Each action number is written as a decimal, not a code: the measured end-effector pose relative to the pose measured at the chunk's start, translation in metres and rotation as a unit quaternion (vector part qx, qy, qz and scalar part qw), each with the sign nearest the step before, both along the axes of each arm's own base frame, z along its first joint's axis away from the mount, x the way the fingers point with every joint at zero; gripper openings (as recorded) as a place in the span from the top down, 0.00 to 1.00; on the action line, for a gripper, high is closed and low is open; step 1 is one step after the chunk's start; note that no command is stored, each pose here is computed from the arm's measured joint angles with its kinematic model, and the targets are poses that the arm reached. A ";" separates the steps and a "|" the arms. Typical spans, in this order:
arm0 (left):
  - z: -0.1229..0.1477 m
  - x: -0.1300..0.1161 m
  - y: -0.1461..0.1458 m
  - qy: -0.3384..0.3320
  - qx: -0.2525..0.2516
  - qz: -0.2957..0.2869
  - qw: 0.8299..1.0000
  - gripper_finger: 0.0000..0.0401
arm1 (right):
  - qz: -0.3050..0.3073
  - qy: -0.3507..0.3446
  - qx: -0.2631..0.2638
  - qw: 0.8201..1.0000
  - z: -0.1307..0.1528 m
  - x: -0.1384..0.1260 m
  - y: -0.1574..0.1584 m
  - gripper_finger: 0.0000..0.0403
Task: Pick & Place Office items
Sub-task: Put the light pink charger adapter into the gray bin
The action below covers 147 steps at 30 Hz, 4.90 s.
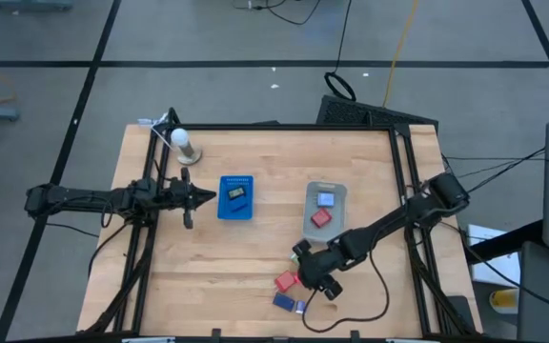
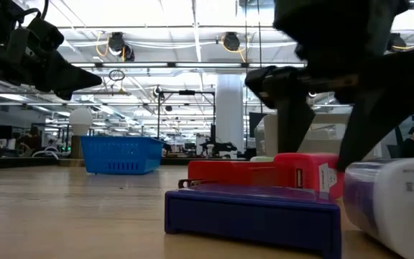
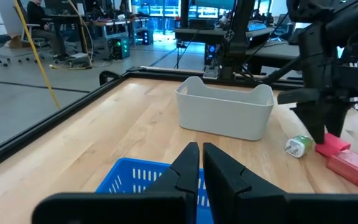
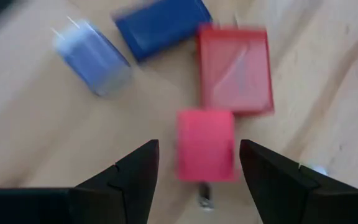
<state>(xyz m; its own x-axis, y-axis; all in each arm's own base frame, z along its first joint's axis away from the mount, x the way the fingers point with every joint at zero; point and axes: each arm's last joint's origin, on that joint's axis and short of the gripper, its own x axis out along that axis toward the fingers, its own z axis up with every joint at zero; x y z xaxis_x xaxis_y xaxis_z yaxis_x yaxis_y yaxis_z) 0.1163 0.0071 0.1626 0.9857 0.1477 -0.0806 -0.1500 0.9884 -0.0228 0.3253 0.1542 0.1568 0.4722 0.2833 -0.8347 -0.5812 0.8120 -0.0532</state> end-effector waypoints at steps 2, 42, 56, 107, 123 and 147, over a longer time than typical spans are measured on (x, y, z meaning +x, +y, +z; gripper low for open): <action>0.000 0.000 0.000 0.000 -0.001 0.000 1.000 0.94 | 0.000 -0.004 -0.002 1.000 -0.002 0.003 -0.002 0.46; -0.003 0.000 0.000 0.015 0.002 -0.001 1.000 0.94 | -0.008 -0.091 0.058 0.994 0.051 -0.003 -0.014 0.63; -0.003 0.000 0.000 0.017 0.002 -0.001 1.000 0.94 | -0.167 -0.383 0.165 0.893 0.135 -0.137 -0.104 0.63; -0.002 0.000 0.001 0.011 0.002 0.009 1.000 0.94 | -0.290 -0.461 0.179 0.819 0.035 -0.218 -0.150 0.63; -0.003 0.000 0.000 0.013 0.001 0.008 1.000 0.94 | -0.358 -0.217 0.044 0.907 0.061 -0.136 -0.156 0.63; -0.003 0.000 0.000 0.018 0.001 0.008 1.000 0.94 | -0.369 -0.039 0.004 0.929 -0.006 -0.095 -0.161 0.63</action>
<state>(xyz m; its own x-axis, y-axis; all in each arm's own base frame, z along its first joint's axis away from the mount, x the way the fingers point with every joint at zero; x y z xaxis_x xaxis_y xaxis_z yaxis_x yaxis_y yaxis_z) 0.1159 0.0076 0.1591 0.9800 0.1627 -0.1149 -0.1655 0.9861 -0.0157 0.2308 -0.0069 0.1507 0.5993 -0.1348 -0.7891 0.1383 0.9883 -0.0638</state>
